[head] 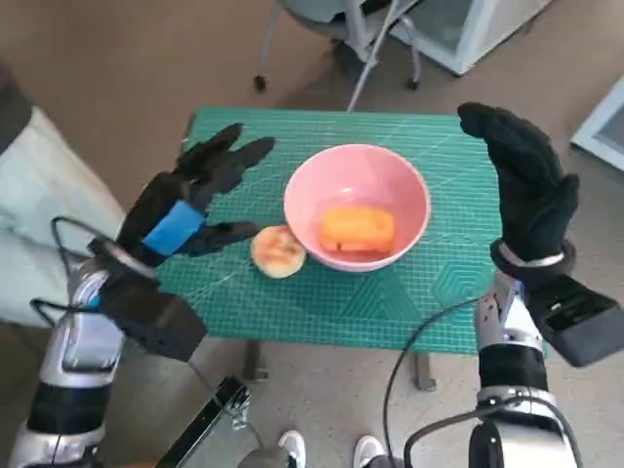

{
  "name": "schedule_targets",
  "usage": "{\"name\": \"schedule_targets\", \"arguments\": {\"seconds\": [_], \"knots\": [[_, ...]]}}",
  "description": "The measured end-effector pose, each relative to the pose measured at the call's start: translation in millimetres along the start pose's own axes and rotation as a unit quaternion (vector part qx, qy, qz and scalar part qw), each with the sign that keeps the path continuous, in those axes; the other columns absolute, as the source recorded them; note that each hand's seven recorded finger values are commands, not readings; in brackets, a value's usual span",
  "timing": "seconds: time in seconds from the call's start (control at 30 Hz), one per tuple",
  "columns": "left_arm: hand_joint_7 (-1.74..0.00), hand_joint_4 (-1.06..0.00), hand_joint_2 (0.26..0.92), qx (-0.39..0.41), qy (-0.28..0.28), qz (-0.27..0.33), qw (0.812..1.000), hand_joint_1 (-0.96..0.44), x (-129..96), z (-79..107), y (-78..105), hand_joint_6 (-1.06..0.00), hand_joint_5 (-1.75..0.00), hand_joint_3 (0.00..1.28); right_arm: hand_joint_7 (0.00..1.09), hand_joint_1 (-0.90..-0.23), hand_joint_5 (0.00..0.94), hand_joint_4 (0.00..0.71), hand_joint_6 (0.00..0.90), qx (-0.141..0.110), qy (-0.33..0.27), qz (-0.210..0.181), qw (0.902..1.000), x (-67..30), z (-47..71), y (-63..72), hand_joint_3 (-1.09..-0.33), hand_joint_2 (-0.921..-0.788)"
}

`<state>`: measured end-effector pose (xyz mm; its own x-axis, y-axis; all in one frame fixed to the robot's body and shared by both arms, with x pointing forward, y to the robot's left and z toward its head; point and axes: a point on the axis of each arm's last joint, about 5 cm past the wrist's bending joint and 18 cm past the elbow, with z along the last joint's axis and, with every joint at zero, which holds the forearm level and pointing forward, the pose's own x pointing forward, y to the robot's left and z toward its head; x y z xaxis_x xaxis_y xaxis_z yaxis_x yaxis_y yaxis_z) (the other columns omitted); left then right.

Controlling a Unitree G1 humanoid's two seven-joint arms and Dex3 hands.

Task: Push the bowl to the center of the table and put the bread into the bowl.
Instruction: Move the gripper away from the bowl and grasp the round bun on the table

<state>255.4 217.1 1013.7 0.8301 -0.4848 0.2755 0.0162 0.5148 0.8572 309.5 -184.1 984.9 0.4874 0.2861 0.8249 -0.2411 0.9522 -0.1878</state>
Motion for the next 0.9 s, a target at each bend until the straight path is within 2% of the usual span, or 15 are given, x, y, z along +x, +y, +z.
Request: {"name": "schedule_targets", "arguments": {"seconds": [0.4,0.9], "knots": [[-0.08,-0.20,0.909,-0.016,0.055,-0.033,0.998,-0.45,-7,-20.5,-18.7,-0.32,0.00,0.00,0.83,-0.616,0.002,0.346,0.053,0.008,-0.002,0.010,0.9999,0.2,-0.5,0.6,-0.702,-0.921],[-0.05,-0.20,0.901,-0.056,0.150,-0.102,0.982,-0.44,2,-41.9,-71.7,-0.32,0.00,0.00,0.83,-0.614,0.002,0.347,0.051,0.001,-0.002,0.007,1.0000,-0.8,0.7,-3.6,-0.699,-0.921]]}}
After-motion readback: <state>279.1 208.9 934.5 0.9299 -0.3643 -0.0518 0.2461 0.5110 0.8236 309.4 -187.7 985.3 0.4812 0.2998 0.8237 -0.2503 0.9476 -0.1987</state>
